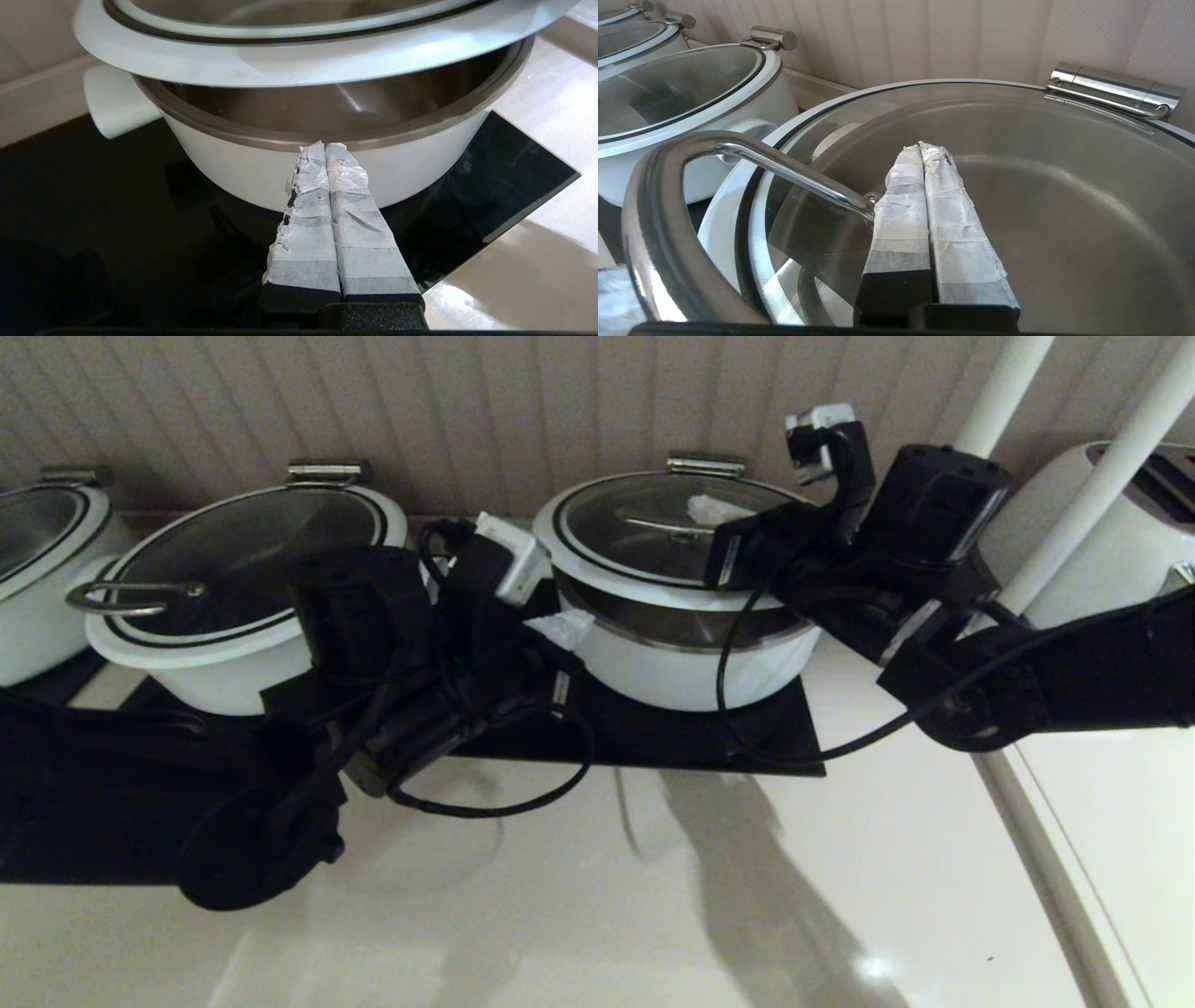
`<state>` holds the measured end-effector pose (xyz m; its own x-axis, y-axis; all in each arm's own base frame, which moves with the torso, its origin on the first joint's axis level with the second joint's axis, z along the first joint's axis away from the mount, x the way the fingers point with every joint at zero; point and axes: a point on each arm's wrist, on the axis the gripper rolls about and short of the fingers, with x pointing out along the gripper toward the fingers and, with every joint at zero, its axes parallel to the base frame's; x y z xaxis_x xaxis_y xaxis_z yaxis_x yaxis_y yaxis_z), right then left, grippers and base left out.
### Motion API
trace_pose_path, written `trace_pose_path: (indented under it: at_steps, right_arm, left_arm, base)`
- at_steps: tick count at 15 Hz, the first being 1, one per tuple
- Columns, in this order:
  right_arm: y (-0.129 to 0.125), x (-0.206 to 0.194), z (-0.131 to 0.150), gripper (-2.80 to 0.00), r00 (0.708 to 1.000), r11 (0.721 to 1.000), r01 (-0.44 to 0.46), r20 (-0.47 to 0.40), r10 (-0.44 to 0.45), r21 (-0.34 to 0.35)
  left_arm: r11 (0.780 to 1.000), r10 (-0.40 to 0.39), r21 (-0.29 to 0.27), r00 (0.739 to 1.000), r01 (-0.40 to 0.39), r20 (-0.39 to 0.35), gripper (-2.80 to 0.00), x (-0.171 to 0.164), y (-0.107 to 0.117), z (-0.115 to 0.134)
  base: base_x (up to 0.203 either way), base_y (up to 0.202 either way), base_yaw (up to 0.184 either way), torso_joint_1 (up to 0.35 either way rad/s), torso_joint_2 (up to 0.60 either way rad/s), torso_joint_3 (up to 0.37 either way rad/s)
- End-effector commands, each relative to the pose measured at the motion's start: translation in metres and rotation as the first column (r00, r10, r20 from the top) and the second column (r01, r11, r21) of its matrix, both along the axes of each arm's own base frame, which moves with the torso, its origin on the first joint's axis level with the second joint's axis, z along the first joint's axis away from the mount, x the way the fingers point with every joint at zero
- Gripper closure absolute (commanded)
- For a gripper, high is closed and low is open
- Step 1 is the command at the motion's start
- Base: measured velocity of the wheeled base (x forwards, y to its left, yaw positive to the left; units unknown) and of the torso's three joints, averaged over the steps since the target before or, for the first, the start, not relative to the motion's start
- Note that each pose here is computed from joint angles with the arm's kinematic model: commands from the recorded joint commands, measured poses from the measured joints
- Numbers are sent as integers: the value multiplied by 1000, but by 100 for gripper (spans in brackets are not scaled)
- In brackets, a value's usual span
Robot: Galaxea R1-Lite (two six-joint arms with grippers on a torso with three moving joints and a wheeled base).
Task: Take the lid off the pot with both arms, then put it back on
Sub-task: Hold the pot lid with the left arm
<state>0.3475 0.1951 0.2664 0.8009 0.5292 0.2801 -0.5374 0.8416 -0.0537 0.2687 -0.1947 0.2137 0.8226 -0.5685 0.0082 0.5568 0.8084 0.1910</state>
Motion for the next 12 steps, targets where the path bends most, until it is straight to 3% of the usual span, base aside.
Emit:
trace_pose_path:
  at_steps: [1,12]
  right_arm:
    - [0,0,-1,0,1000,1000,0,2,0,0]
    - [0,1,1,0,1000,1000,-2,7,2,2]
  left_arm:
    - [1000,0,6,1000,0,-6,0,5,-4,-5]
    - [999,4,-33,999,-2,48,0,25,-18,9]
  base:
    - [0,0,0,0,0,0]
    - [0,0,0,0,0,0]
